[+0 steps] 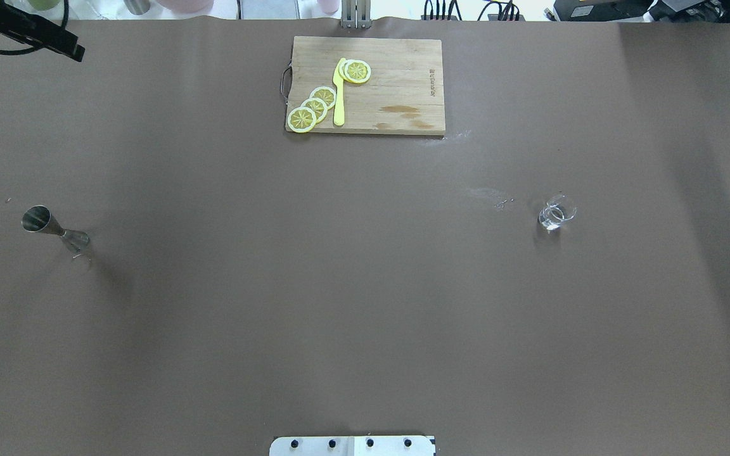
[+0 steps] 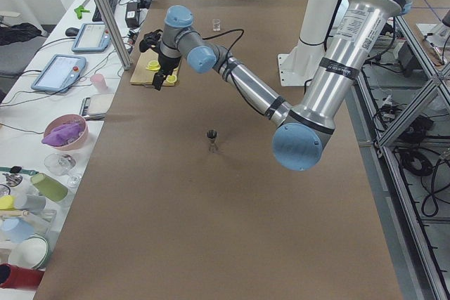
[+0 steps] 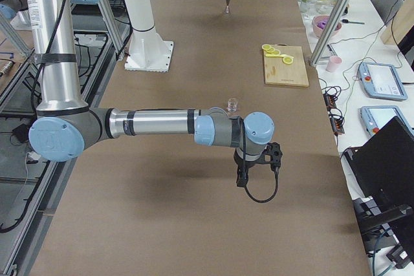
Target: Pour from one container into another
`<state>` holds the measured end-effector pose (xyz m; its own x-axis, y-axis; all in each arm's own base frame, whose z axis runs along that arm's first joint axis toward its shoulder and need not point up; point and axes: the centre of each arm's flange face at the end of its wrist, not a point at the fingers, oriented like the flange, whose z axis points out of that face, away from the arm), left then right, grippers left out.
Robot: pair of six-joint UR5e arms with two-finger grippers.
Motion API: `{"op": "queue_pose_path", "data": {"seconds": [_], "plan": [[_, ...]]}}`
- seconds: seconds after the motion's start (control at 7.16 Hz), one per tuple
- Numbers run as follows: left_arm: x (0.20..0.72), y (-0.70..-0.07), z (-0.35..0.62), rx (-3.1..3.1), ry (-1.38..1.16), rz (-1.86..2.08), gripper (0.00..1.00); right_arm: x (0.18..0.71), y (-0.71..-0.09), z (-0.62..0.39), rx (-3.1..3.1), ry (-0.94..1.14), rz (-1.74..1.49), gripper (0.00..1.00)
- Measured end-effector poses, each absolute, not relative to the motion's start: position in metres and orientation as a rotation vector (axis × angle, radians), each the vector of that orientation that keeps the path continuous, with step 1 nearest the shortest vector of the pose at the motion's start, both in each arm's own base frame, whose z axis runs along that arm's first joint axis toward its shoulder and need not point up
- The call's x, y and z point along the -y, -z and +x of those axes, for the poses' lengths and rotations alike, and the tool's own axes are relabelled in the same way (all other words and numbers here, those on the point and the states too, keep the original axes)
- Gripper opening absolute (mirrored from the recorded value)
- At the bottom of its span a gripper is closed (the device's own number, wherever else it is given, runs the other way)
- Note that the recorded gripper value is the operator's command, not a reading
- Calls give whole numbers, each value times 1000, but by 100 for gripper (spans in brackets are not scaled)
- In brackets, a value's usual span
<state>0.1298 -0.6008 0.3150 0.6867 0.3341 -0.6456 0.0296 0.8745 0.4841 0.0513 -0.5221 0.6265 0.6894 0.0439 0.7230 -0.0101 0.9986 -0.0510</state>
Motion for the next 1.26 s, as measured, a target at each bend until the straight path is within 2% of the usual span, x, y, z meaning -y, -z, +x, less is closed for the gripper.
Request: {"op": "queue_pose_path", "data": {"seconds": [0.28,0.56,0.98,1.26], "plan": [[610,-355,57,-755,-190,410,97,536,-614,35,809,9,-35,100],[591,-410,-15,-739,-179,291,97,545,-602,26,808,32,-20,100],[503,-542,-95,-788,-98,159,98,548,-599,19,798,47,-19,100],[444,-598,-118,-797,-27,98,98,550,-598,14,791,55,-21,100]]}}
